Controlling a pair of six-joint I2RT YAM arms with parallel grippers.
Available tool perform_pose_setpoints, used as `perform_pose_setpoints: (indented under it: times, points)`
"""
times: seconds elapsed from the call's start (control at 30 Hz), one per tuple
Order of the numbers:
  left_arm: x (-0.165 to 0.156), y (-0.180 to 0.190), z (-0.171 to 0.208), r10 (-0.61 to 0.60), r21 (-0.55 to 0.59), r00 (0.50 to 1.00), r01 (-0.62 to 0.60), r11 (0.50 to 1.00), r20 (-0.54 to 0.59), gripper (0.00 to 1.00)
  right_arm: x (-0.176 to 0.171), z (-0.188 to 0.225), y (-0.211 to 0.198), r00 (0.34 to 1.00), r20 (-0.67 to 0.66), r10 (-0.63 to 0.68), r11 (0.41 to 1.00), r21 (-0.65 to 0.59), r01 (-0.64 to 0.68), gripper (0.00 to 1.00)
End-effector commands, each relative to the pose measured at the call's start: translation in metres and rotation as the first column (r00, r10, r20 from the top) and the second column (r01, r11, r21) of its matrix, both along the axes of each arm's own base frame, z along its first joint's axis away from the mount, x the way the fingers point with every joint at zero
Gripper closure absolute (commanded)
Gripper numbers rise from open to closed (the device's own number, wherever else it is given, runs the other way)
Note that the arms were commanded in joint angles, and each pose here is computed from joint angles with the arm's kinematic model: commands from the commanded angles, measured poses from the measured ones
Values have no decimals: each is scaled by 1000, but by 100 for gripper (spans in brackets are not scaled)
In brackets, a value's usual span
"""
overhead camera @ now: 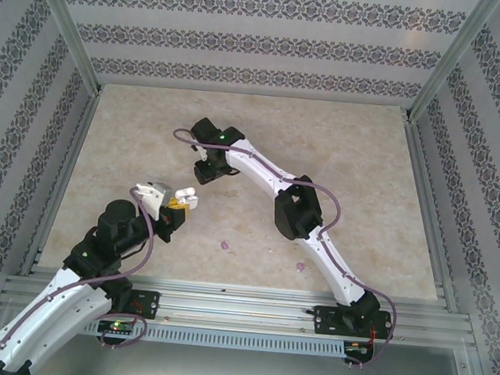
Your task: Insert the wireless bluetooth earbuds into the charging case
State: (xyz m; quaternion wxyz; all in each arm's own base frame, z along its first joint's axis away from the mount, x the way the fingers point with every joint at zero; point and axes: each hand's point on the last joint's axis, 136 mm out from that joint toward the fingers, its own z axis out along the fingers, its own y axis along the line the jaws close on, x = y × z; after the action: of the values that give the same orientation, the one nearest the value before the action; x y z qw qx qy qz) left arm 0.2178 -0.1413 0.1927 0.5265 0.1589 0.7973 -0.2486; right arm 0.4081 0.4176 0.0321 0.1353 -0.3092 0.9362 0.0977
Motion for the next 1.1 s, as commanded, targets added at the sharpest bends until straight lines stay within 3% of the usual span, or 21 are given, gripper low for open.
perform_pose_setpoints:
  times: [0.0, 0.23, 0.4, 0.53, 0.7, 0.9, 1.07]
  points:
    - [2, -4, 10, -13, -21, 999, 13, 1000, 29, 100, 2, -15, -1, 1000, 0, 24, 999, -27, -24, 52]
    - [1, -4, 9, -7, -35, 1000, 8, 999, 21, 100, 2, -19, -6, 1000, 2, 24, 999, -47, -24, 71]
    - [1, -4, 15, -8, -43, 999, 9, 999, 32, 100, -5, -4, -9, 1000, -24, -5, 1000, 3, 5, 82]
    - [2, -7, 18, -16, -53, 999, 18, 998, 34, 100, -18, 12, -19, 994, -86, -66, 992, 102, 74, 85]
    - [7, -12, 15, -24, -77, 999, 26, 997, 27, 100, -64, 18, -41, 948, -282, -151, 950, 225, 218, 84]
    - [17, -24, 12, -50, -109, 999, 51, 993, 11, 100, -123, 1, -63, 849, -486, -208, 901, 243, 360, 84]
    - [23, -32, 14, -74, -114, 997, 74, 991, 5, 100, -140, -4, -74, 789, -566, -239, 863, 248, 439, 84]
